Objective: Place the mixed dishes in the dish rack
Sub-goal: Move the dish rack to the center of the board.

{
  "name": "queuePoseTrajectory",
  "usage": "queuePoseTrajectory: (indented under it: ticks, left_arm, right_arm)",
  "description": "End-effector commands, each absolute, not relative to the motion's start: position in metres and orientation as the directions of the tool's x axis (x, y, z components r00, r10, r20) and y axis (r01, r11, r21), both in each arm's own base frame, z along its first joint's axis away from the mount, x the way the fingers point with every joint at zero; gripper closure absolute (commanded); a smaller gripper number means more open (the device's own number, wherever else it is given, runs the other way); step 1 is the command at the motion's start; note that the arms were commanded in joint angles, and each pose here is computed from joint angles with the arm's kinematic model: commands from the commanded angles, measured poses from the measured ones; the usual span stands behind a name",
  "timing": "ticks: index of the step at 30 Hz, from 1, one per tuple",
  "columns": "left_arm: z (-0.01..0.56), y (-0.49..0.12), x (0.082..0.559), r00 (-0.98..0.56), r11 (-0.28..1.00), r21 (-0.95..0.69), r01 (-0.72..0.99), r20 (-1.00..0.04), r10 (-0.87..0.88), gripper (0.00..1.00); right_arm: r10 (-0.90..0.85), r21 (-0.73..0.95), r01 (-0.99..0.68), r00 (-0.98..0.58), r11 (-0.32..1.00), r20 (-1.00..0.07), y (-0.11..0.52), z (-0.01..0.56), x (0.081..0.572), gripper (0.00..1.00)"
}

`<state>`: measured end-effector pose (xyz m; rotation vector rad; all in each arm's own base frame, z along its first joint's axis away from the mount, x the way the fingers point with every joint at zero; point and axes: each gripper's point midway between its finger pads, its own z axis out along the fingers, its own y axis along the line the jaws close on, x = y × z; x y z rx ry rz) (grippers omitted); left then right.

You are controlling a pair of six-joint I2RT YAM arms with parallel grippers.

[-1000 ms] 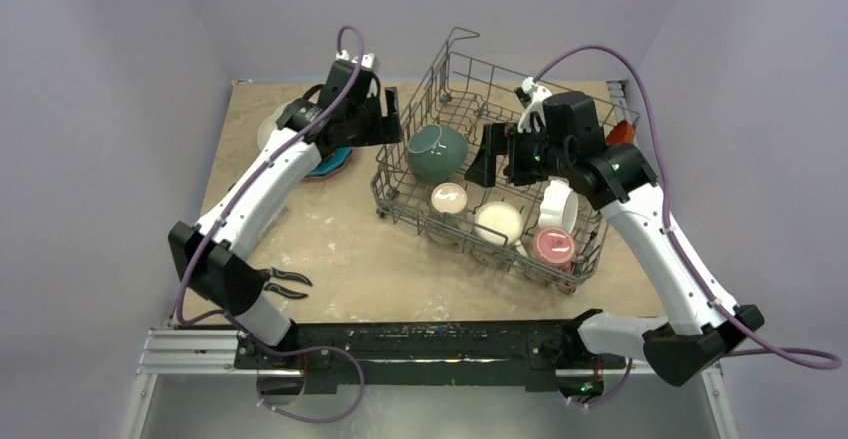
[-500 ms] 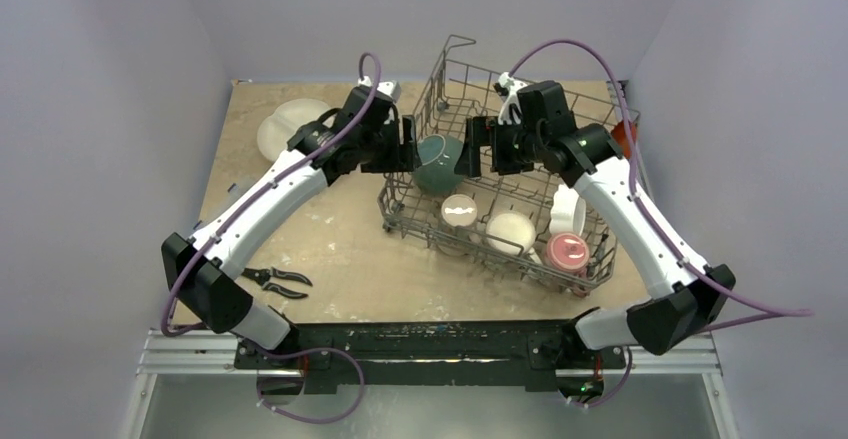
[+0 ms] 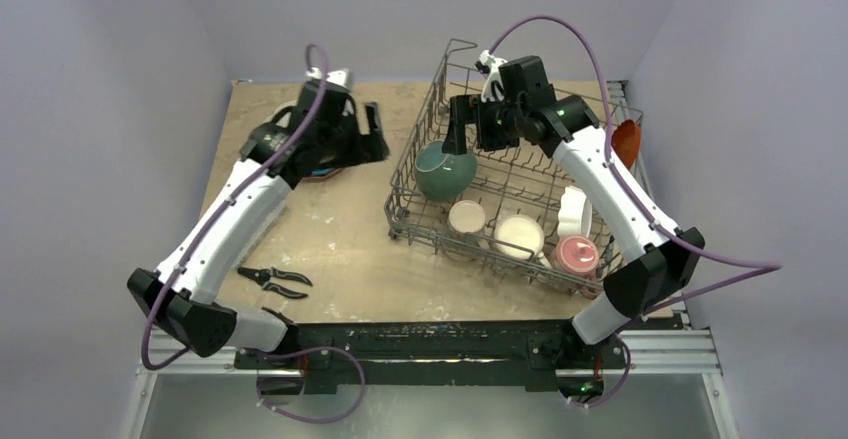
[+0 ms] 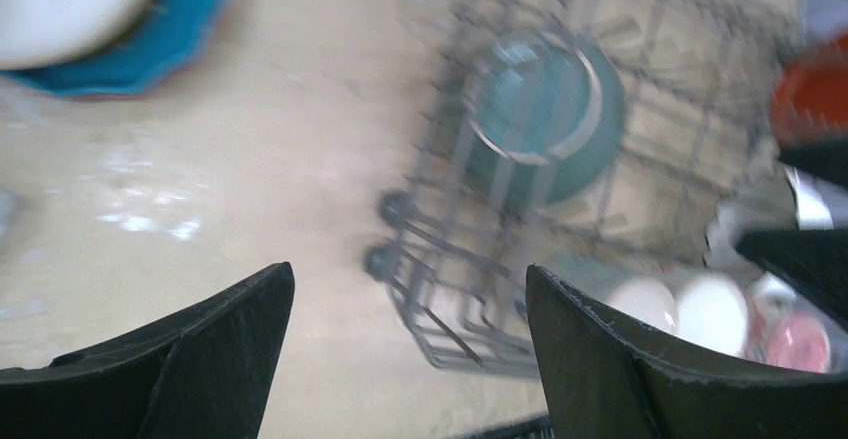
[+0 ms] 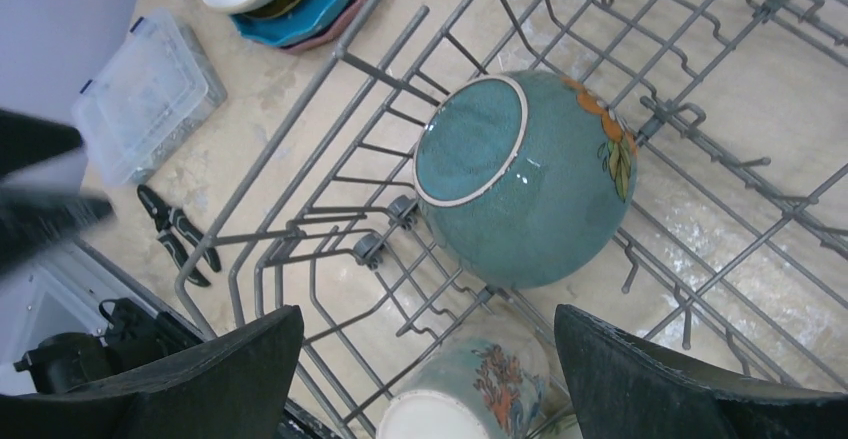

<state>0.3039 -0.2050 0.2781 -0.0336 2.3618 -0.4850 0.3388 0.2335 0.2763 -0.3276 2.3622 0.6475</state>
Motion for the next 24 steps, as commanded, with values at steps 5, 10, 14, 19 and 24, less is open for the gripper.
queuePoseTrajectory:
  ticks: [5, 10, 14, 19, 24]
  left_arm:
    - [0.307, -0.050, 0.363, -0.471, 0.876, -0.318, -0.363, -0.748, -0.467, 0.10]
    - [0.255, 0.000, 0.388, -0.443, 0.700, -0.434, -0.567, -0.556, -0.704, 0.11]
    - [0.226, 0.039, 0.406, -0.321, 0.566, -0.524, -0.637, -0.487, -0.812, 0.16]
    - [0.200, 0.073, 0.434, -0.245, 0.473, -0.580, -0.663, -0.430, -0.869, 0.19]
    - [0.177, 0.083, 0.446, -0.223, 0.410, -0.580, -0.704, -0.368, -0.903, 0.20]
  right_arm:
    - [-0.078, 0.320, -0.416, -0.702, 0.851, -0.708, 0.235, 0.297, 0.357, 0.02]
    - [-0.080, 0.287, -0.397, -0.693, 0.872, -0.716, 0.228, 0.296, 0.367, 0.02]
    - [-0.087, 0.267, -0.383, -0.696, 0.884, -0.713, 0.222, 0.289, 0.369, 0.02]
    - [-0.102, 0.253, -0.381, -0.703, 0.889, -0.703, 0.220, 0.280, 0.372, 0.02]
    - [-0.066, 0.251, -0.318, -0.728, 0.914, -0.682, 0.194, 0.272, 0.381, 0.02]
